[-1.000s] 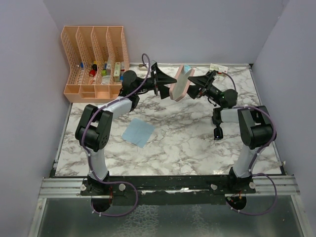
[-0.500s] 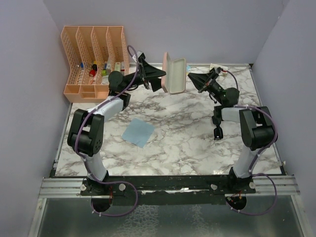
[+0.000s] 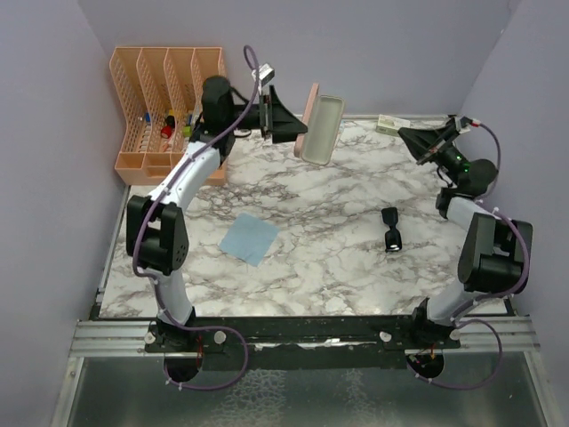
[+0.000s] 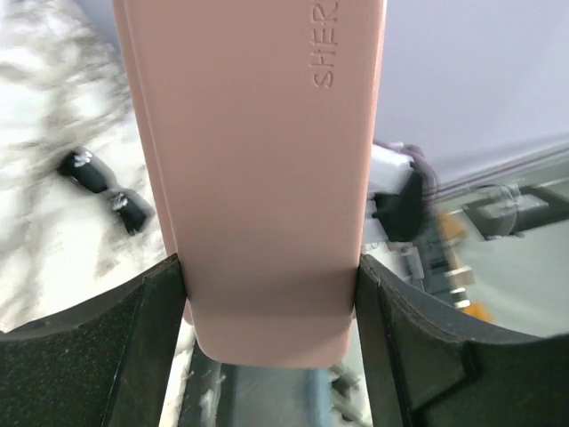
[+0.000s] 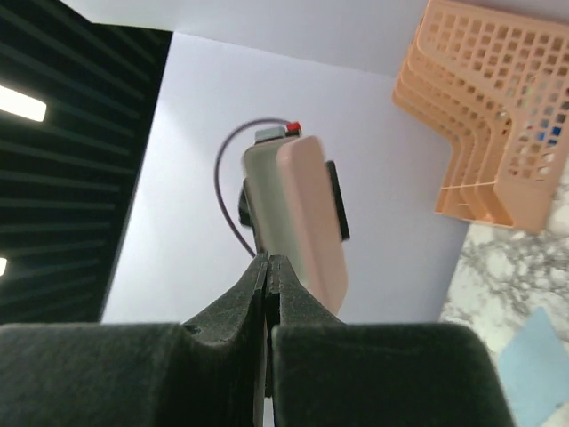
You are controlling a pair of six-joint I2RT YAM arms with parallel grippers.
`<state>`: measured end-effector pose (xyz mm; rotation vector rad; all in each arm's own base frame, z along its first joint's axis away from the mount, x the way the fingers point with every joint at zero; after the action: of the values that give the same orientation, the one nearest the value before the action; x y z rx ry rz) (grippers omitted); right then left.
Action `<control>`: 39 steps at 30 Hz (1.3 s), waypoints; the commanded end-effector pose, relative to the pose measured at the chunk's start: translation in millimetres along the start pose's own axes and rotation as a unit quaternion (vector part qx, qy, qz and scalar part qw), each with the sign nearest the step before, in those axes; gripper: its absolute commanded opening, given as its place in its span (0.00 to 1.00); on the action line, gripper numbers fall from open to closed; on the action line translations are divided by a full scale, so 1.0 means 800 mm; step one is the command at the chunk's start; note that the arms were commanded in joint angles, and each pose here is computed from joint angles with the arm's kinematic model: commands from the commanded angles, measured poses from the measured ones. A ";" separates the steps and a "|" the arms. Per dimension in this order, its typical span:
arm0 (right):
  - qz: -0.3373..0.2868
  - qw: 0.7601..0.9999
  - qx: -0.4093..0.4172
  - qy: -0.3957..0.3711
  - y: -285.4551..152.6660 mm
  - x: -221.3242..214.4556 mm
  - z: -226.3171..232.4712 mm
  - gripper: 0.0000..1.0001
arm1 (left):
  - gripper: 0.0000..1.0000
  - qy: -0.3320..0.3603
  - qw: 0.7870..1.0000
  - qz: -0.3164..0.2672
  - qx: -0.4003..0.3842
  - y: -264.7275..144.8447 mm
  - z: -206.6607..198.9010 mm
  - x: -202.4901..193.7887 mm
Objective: Organize the sunglasses
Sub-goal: Open the sunglasses case, then place the sunglasses case at the center of the board.
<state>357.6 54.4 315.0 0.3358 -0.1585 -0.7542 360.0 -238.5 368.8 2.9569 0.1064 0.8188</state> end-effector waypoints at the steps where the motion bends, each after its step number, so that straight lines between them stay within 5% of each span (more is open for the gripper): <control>1: 0.057 0.994 -0.062 -0.070 -0.023 0.002 0.041 0.01 | 0.00 0.118 0.972 0.095 0.179 -0.002 0.054 -0.001; 7: 0.067 0.989 -0.103 -0.079 -0.034 -0.003 0.045 0.01 | 0.00 0.179 0.914 0.174 0.319 -0.001 0.117 -0.012; 11: 0.071 0.989 -0.111 -0.065 -0.046 -0.012 0.036 0.01 | 0.00 0.200 0.891 0.247 0.323 0.003 0.138 -0.042; 24: 0.093 0.980 -0.176 -0.010 -0.067 -0.022 0.006 0.01 | 0.00 0.379 0.833 0.389 0.110 0.010 0.114 -0.100; 39: 0.109 0.949 -0.293 0.037 -0.110 -0.047 -0.062 0.01 | 0.00 0.317 0.839 0.432 0.089 0.036 0.186 -0.140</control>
<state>301.6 31.3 259.2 -0.1742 0.0430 -0.5622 349.4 -270.2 183.3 2.7429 -1.2740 1.9332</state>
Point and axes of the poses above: each gripper's point midway between its finger pads, its own y axis out along the fingers, its own z axis along the line the jaws close on, x = y × z, the point moved 6 cm from there along -y, back along the fingers, and after that the axes turned 4 degrees about y, right-handed, at the moved point
